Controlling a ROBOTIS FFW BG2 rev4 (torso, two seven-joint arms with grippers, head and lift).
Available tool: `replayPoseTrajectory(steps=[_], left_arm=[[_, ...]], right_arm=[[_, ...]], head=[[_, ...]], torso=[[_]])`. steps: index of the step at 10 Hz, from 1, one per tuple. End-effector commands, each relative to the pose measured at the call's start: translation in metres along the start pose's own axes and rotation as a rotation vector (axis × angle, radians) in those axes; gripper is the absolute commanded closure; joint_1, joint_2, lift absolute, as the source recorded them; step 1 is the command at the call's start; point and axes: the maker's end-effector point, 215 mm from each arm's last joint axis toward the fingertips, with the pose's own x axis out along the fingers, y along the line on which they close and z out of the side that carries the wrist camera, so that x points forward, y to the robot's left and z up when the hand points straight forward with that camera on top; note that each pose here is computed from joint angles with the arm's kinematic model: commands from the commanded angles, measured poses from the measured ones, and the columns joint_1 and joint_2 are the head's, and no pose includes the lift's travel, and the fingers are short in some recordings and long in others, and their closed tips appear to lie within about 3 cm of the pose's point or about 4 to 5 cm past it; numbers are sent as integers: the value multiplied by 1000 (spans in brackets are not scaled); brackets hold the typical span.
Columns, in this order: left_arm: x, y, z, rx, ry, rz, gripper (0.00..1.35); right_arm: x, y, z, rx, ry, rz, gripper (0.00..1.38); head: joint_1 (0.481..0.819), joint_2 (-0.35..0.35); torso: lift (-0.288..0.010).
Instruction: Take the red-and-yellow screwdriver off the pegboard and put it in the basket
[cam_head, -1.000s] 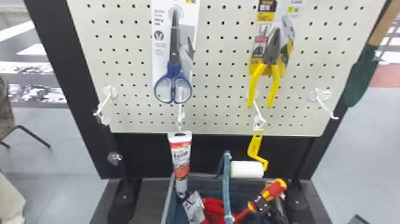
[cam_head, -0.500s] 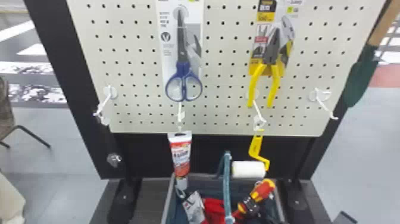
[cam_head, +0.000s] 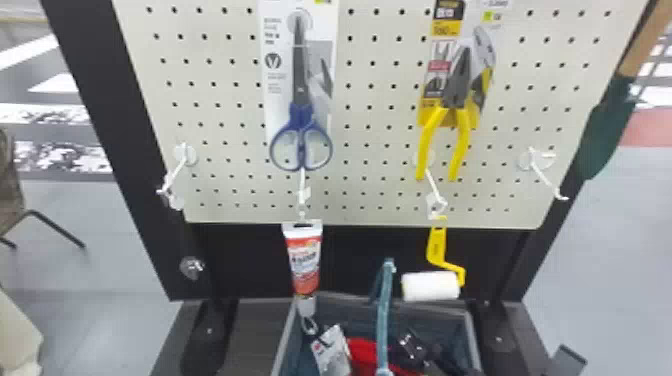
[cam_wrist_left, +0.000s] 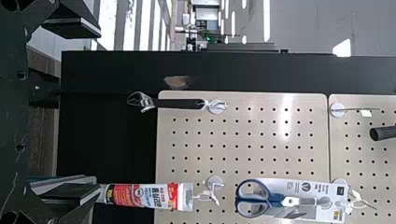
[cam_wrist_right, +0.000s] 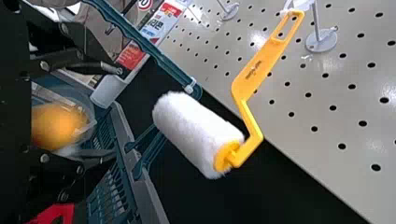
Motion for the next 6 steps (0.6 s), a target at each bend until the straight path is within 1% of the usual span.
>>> replayPoseTrajectory(steps=[1, 6], left_arm=[[0, 0, 0, 0, 0, 0, 134], [-1, -1, 0, -1, 1, 0, 134]], right_arm=[[2, 2, 5, -16, -7, 8, 99], [0, 3, 7, -22, -12, 14, 119]], head=[[549, 0], [549, 0]], torso=[[-100], [-100]])
